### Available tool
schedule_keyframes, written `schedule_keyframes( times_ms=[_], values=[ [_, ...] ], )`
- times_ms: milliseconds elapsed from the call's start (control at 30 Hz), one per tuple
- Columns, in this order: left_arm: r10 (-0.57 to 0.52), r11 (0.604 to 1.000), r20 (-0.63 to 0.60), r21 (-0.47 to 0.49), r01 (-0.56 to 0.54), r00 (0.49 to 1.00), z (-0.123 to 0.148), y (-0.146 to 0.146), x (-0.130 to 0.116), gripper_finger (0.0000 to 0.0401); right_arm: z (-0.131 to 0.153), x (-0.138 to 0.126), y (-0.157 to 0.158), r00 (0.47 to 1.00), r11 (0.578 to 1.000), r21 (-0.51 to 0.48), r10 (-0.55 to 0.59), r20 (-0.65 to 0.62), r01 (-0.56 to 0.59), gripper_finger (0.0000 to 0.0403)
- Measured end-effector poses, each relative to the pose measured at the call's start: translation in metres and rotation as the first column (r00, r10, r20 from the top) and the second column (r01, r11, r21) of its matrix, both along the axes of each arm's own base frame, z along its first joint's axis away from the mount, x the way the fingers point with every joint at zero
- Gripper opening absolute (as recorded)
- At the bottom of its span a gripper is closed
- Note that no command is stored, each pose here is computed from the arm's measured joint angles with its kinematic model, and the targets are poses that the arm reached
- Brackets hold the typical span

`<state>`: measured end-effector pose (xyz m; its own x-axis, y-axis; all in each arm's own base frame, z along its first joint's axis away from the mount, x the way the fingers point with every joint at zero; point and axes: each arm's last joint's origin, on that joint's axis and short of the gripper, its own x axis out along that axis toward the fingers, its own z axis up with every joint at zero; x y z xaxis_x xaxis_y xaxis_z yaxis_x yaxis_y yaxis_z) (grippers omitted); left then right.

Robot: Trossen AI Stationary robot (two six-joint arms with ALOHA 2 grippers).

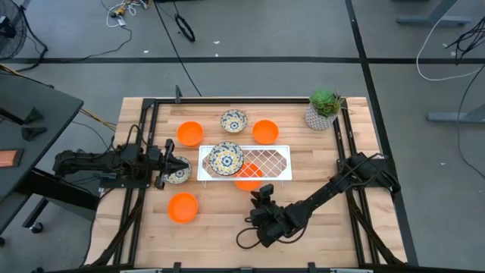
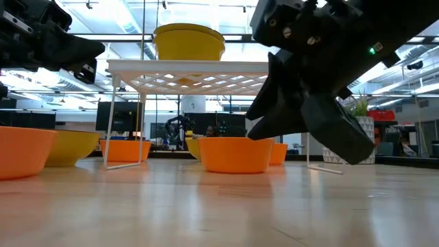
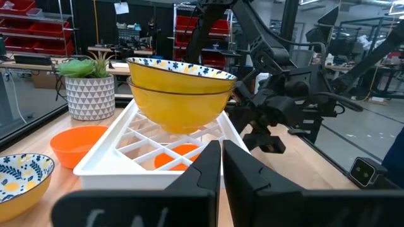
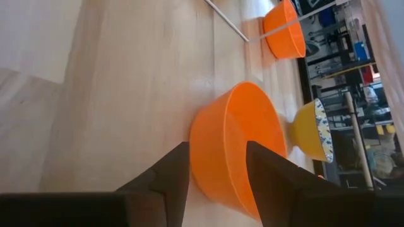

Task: Pick & Place Mini bowls
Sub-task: Put the orange bowl on the shelf

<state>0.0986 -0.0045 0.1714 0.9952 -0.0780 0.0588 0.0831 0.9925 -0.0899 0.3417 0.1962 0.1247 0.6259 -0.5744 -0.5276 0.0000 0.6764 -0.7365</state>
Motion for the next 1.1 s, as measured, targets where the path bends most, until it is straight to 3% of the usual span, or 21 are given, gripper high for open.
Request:
schedule_keyframes(
  times_ms=[700, 1100],
  values=[
    [0.000, 1.000, 0.000, 0.000, 0.000, 1.000, 0.000, 0.000, 0.000, 0.0023, -0.001, 0.011, -0.019, 0.999, 0.998, 0.051, -0.026, -0.040, 0.028, 0.0158],
    [0.000, 1.000, 0.000, 0.000, 0.000, 1.000, 0.000, 0.000, 0.000, 0.0023, -0.002, 0.003, -0.007, 0.998, 1.000, 0.022, 0.020, -0.065, -0.019, 0.0158]
  ],
)
